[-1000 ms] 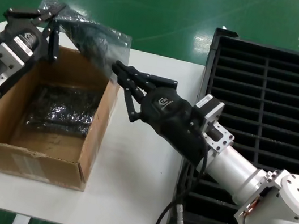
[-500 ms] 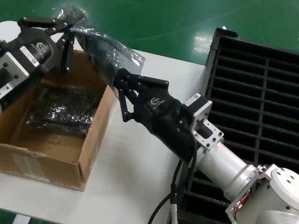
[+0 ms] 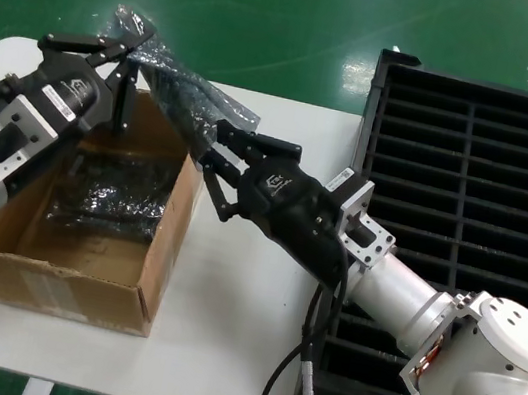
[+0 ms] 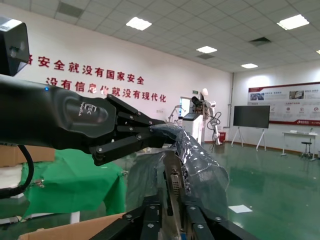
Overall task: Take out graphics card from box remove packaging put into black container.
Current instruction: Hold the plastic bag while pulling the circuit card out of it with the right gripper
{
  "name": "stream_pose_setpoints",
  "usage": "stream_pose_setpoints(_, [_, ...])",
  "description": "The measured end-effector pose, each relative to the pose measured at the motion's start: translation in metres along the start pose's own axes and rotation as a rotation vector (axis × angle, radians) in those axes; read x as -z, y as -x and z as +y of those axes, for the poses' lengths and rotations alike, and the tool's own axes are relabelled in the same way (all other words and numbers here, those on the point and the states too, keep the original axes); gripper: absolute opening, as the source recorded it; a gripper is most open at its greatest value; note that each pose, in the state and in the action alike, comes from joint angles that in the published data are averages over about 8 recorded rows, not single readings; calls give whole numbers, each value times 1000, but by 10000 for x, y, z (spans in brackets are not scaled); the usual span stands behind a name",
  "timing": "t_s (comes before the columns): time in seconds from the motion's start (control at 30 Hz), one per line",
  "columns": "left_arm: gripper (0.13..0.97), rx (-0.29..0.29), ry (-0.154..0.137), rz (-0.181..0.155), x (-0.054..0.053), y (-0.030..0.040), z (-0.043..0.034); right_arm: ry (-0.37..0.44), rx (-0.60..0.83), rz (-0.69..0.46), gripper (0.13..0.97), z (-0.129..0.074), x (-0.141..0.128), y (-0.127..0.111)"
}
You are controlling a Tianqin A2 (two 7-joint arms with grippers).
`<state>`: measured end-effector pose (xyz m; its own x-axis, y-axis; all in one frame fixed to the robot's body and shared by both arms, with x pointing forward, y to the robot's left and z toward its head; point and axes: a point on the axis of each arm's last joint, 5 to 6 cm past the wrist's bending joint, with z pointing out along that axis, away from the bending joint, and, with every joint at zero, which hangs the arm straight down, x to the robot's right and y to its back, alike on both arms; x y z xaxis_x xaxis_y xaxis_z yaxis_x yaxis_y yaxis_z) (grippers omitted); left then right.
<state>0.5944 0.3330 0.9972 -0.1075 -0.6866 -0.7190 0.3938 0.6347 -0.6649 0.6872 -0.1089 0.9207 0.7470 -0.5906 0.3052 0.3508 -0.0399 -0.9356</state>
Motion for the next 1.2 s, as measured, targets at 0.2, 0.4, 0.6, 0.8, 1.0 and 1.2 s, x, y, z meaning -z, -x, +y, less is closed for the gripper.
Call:
stream_pose_setpoints(0.2, [140, 2, 6, 4, -4, -9, 9, -1, 3, -10, 226, 2, -4, 3])
stream_pose_setpoints(0.4, [140, 29, 2, 24, 14, -40, -3, 5, 6, -10, 325, 7, -11, 1])
stream_pose_setpoints(0.6, [140, 73, -3, 55, 69, -68, -35, 10, 7, -2, 345, 20, -18, -14])
stream_pose_setpoints(0.8, [140, 79, 1, 58, 117, -67, -45, 9, 7, 2, 363, 27, -30, -24])
stream_pose_setpoints(1.0, [140, 53, 12, 42, 131, -54, -13, 10, 10, 6, 324, 19, -33, -26])
stream_pose_setpoints(1.2, [140, 20, 20, 31, 127, -64, 42, 12, 14, 11, 271, -6, -28, -24])
